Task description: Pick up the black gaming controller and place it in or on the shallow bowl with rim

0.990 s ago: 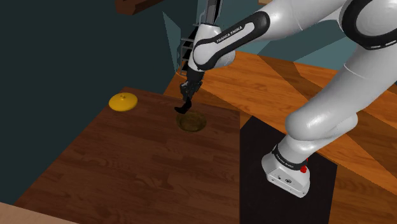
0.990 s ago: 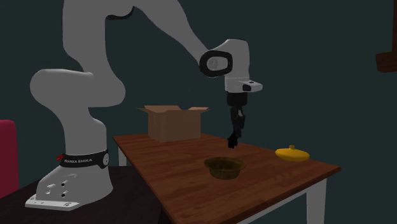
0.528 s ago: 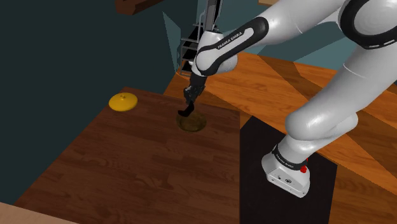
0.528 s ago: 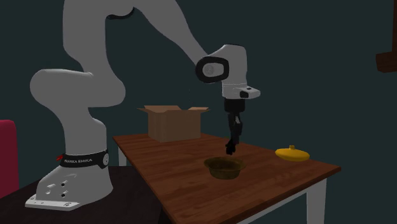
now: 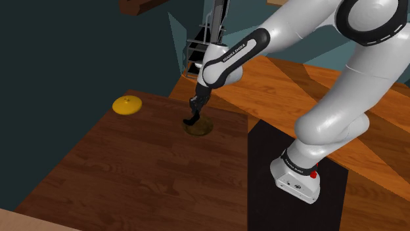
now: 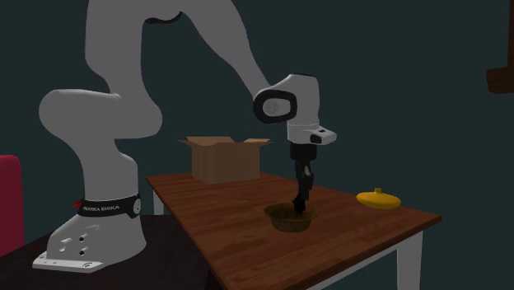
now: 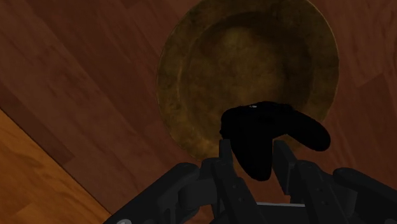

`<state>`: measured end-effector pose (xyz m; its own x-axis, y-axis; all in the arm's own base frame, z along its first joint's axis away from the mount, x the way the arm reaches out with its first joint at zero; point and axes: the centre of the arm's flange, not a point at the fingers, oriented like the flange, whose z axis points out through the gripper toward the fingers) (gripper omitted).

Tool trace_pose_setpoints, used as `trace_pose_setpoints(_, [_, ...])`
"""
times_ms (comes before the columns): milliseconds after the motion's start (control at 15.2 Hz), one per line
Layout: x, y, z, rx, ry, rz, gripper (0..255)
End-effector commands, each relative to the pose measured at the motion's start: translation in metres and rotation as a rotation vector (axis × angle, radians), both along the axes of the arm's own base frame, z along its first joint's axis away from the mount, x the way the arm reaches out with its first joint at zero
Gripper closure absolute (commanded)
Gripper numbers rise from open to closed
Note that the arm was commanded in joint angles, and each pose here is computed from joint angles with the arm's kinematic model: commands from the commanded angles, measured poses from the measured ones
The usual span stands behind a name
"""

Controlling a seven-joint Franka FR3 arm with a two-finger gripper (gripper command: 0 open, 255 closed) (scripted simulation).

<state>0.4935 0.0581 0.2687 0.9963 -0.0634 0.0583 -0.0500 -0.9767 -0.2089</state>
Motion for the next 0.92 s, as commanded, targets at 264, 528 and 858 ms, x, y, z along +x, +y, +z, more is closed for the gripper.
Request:
trace_pose_setpoints(264, [0.000,0.000,-0.027,0.000,-0.001,0.000,255])
trace_pose_setpoints(528, [0.000,0.000,-0.027,0.000,-0.001,0.000,255])
trace_pose_setpoints(858, [0.001,-0.001,-0.027,0.000,-0.001,0.000,0])
